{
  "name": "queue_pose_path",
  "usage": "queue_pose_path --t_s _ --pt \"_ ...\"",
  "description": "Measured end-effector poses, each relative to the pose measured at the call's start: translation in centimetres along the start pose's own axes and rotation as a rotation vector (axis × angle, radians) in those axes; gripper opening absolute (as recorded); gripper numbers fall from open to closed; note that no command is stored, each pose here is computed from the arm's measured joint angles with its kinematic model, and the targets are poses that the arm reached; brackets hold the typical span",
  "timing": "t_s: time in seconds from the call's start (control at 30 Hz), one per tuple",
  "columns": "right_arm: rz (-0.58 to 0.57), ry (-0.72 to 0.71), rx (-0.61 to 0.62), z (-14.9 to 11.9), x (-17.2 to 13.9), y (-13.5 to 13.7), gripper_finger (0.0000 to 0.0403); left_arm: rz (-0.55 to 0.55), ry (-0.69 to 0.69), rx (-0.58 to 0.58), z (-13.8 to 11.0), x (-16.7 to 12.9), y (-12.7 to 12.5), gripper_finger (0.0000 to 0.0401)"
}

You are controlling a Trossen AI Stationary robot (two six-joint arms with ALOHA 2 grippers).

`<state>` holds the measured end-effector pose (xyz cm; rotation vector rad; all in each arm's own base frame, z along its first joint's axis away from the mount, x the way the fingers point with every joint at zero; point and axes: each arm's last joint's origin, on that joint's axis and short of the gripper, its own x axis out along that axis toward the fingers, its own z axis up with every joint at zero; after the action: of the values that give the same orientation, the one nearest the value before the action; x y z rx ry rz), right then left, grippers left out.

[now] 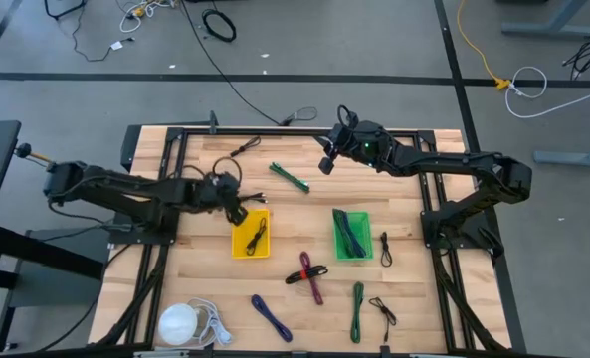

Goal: Pick & Place USB Port
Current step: Put the black charger cable into the yellow bin

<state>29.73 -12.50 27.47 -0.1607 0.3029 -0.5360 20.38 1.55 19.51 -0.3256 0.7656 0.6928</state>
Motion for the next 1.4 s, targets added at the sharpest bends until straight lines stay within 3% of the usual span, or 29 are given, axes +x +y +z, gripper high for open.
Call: queue_pose_path --t_s 0.4,0.67,1.03,1.4 --pt "0.217 -0.013 -0.017 -0.3 -0.5 2.7 0.0073 0.233 0.002 0.086 2.9 2.3 6.2 0.0117" --pt "0.323 -0.029 -0.064 -0.2 -1.6 6.1 0.0073 0.158 -0.069 0.083 4.8 3.0 9.3 0.0117" --pt "0.424 -0.082 -0.102 0.5 -3.0 9.4 0.0073 0.223 -0.007 0.025 4.9 4.6 13.2 0.0117" --pt "0.465 -0.131 -0.104 1.0 -3.8 10.8 0.0073 0.232 -0.051 0.046 5.4 6.4 13.5 0.0117"
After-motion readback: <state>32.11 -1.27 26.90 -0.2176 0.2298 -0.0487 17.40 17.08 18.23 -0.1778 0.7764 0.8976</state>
